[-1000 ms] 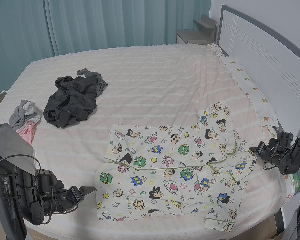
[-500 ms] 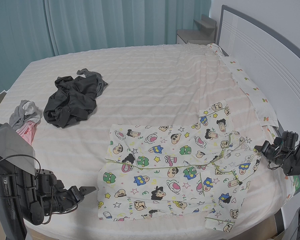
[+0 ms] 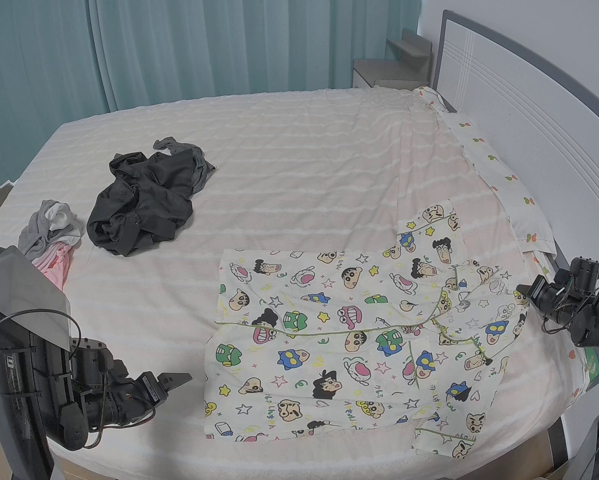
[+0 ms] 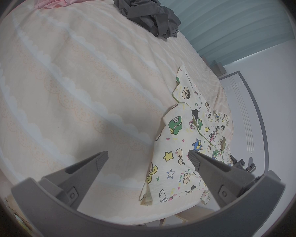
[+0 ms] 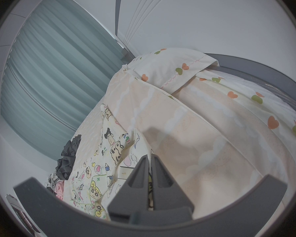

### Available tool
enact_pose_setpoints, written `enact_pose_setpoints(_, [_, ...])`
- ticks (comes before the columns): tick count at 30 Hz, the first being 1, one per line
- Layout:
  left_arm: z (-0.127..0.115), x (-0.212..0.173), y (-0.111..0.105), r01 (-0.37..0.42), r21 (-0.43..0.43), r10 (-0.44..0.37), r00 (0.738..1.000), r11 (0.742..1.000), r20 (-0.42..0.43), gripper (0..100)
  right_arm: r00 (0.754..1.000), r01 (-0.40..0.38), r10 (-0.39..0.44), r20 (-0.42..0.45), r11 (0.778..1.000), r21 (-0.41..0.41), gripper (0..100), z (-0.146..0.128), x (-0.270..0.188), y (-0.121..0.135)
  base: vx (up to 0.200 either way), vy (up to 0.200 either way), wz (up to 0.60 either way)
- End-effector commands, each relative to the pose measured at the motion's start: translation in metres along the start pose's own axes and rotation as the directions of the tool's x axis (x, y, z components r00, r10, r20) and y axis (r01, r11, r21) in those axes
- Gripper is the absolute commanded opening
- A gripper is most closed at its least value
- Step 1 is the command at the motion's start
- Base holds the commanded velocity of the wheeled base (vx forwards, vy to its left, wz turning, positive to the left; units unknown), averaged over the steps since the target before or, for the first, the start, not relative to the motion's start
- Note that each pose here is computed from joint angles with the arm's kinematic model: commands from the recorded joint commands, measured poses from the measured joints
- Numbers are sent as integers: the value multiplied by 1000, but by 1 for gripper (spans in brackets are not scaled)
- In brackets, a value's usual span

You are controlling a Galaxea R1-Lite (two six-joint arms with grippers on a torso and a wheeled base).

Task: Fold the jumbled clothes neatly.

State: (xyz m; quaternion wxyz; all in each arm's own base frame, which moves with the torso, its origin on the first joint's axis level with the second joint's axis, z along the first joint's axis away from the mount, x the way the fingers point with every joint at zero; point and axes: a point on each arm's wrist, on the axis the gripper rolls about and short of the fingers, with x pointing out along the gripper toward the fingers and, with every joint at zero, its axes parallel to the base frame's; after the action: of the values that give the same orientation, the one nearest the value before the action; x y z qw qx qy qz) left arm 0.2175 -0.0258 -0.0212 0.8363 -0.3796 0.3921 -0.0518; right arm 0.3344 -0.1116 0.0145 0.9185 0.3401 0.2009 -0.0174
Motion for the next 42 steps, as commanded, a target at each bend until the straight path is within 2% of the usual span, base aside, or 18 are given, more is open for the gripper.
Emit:
enact_pose_setpoints(1, [-1, -2, 0, 2, 1, -2, 1000, 1000, 2, 100, 999, 29, -29, -27, 999, 23, 0, -7, 9, -15, 0, 0, 0])
enact_pose_setpoints(2, [-1, -2, 0, 2, 1, -2, 1000, 1000, 2, 100, 999, 31, -31, -31, 999, 23, 0, -8, 10, -16, 0, 0, 0])
enact_pose_setpoints(3, [-1, -2, 0, 2, 1, -2, 1000, 1000, 2, 100, 999, 33, -32, -33, 999, 24, 100, -8, 10, -16, 0, 0, 0])
enact_pose_setpoints(8, [-2, -2, 0, 3, 2, -3, 1000, 1000, 0, 100, 1000, 8, -8, 2, 1000, 6, 100, 6, -4, 1, 0, 0, 0])
enact_pose_setpoints(12, [-2, -2, -3, 13, 11, -13, 1000, 1000, -4, 100, 1000, 9, -8, -28, 1000, 14, 100, 6, -24, 18, 0, 0, 0])
enact_pose_setpoints(17, [-7, 0, -7, 25, 30, -24, 999, 999, -24, 100, 989, 47, -39, -142, 998, 48, 100, -27, -53, 16, 0, 0, 0])
enact_pose_setpoints(21, [-8, 0, -9, 21, 35, -20, 1000, 999, -23, 100, 979, 3, 2, -205, 1000, 27, 100, -45, -67, 12, -200, 0, 0])
enact_pose_setpoints(27, [-10, 0, -10, 9, 32, -9, 1000, 999, -15, 100, 946, -45, 26, -322, 998, -50, 100, -73, -73, 10, -200, 0, 0])
enact_pose_setpoints(35, [-10, 1, -10, 9, 32, -8, 1000, 999, -15, 100, 897, -72, 39, -441, 996, -57, 100, -102, -75, 19, -200, 0, 0])
enact_pose_setpoints(40, [-10, 0, -10, 8, 31, -8, 1000, 999, -14, 100, 863, -93, 44, -504, 993, -72, 100, -119, -69, 25, 0, 0, 0])
enact_pose_setpoints(42, [-10, 0, -10, 8, 31, -8, 1000, 999, -14, 100, 858, -112, 56, -510, 991, -79, 100, -124, -68, 27, 0, 0, 0])
